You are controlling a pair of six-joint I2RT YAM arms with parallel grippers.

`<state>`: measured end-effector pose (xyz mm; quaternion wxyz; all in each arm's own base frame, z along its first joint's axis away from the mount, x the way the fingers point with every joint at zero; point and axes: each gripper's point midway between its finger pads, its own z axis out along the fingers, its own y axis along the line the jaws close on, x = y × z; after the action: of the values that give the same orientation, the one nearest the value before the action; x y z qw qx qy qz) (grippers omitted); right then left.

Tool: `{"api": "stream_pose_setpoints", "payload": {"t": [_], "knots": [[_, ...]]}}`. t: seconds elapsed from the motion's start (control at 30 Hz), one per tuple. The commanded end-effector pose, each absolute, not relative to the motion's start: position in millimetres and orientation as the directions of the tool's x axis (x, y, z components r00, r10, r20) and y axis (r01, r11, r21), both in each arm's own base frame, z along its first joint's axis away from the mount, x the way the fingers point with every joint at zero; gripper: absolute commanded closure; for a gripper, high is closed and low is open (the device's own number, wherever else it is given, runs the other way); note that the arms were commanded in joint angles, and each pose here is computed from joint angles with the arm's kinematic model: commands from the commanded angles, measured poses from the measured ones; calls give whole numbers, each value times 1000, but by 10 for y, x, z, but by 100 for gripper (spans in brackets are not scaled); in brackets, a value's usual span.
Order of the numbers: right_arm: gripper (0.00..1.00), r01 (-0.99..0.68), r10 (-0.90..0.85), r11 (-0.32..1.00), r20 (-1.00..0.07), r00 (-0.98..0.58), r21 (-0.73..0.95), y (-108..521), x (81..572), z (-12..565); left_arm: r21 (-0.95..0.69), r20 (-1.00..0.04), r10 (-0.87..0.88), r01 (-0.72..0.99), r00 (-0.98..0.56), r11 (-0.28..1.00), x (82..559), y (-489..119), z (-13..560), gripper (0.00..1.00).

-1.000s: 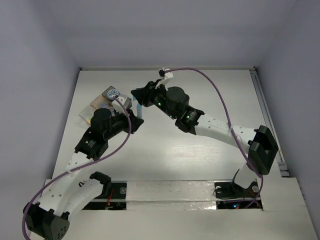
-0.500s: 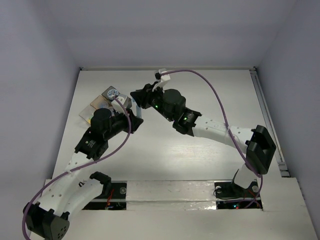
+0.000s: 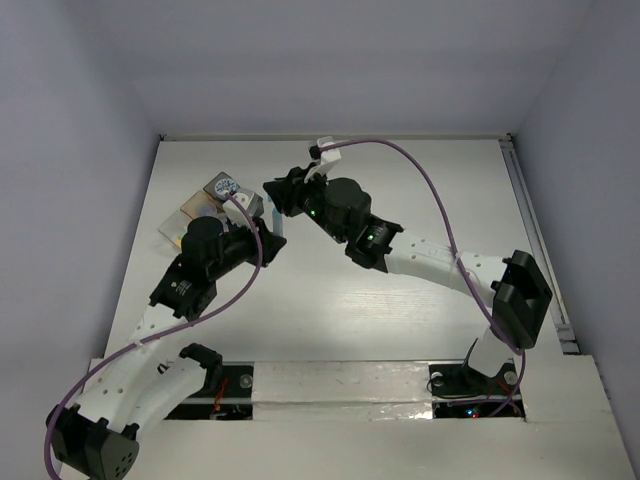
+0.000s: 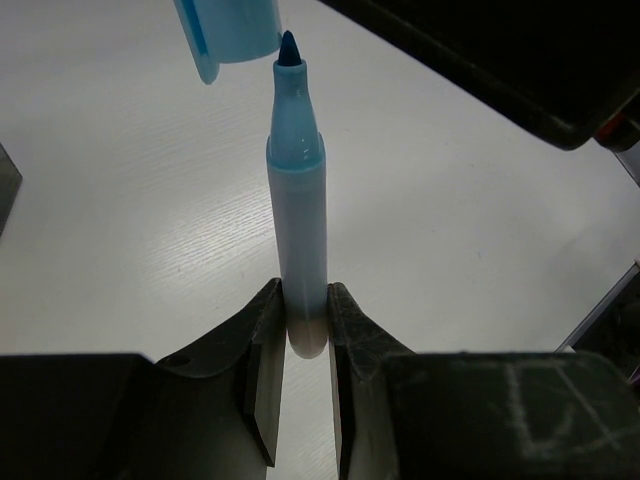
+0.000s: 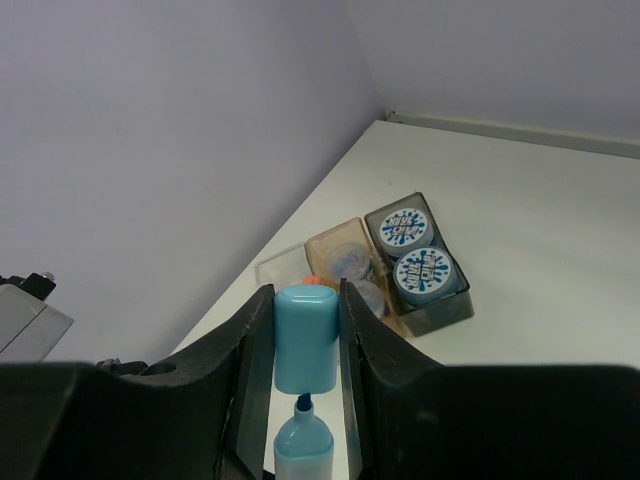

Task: Sort the stationery into containers
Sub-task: Close the pen cap on the pen.

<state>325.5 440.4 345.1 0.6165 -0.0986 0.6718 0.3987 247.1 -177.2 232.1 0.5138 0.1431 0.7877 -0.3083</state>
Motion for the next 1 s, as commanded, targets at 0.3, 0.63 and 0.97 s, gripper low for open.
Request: {"api": "stream_pose_setpoints", "payload": {"t": [0.3, 0.63, 0.97], "knots": [[100, -630, 386, 685, -916, -112, 366, 4353, 3183, 3960, -313, -922, -108, 551, -373, 774, 2560, -1758, 2539, 100], [100, -612, 375, 701, -919, -120, 365, 4308, 3191, 3865, -297, -934, -123, 533, -336, 793, 2563, -1688, 2625, 100], [100, -604, 357, 700, -919, -168, 382, 4391, 3208, 3641, -292, -940, -138, 524, -313, 800, 2556, -1653, 2688, 100]]}}
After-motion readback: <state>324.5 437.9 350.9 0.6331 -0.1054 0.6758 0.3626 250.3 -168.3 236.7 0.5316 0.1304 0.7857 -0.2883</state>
